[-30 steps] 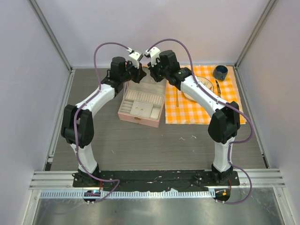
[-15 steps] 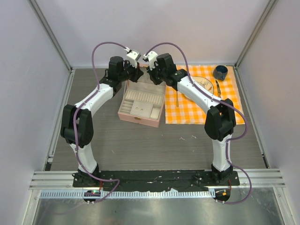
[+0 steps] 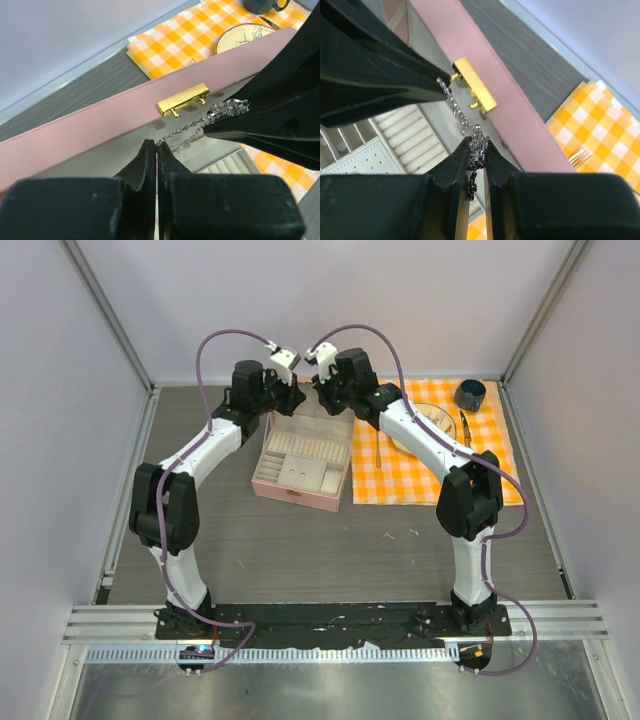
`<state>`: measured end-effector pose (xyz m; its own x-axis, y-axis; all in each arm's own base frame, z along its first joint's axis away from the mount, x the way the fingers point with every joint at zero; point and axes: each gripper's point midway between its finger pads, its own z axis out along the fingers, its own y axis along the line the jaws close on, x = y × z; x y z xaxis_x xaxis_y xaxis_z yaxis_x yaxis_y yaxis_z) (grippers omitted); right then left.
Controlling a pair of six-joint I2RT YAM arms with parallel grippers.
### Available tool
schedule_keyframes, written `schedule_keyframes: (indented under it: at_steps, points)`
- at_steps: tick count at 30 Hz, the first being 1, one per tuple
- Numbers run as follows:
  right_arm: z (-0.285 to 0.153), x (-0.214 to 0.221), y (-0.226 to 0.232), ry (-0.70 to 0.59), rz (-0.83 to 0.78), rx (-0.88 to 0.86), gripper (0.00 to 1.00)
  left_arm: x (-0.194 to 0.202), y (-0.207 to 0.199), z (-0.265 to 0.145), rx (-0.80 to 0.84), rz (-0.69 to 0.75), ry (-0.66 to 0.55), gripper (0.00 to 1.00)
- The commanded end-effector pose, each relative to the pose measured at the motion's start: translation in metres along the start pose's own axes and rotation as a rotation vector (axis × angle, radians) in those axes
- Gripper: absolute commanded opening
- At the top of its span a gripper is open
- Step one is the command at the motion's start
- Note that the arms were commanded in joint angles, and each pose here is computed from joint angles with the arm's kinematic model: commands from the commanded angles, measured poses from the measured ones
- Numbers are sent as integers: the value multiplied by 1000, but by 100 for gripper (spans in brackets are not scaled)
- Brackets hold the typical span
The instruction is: Organize the mixed jewelry
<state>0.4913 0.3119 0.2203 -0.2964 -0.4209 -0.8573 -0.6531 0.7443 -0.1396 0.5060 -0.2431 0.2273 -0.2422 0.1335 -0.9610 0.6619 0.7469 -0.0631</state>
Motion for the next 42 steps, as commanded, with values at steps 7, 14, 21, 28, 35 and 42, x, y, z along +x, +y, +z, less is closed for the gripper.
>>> schedule_keyframes:
  at_steps: [7, 14, 21, 28, 35, 42]
  points:
    - [2, -27, -14, -64, 6, 22, 1, -32, 8, -2, -23, 17, -52, 0]
    - [7, -20, -17, -49, 10, 23, 1, -28, 12, 3, -35, 13, -40, 0]
    - [8, -19, -23, -44, 15, 32, 1, -25, 16, 10, -37, 7, -26, 0]
    - [7, -21, -33, -48, 25, 46, 1, -22, 15, 12, -36, 5, -20, 0]
    - [10, -19, -36, -40, 24, 55, 1, -25, 13, 14, -28, 6, -20, 0]
    - [9, -22, -43, -40, 25, 72, 1, -26, 10, 16, -24, 8, -20, 0]
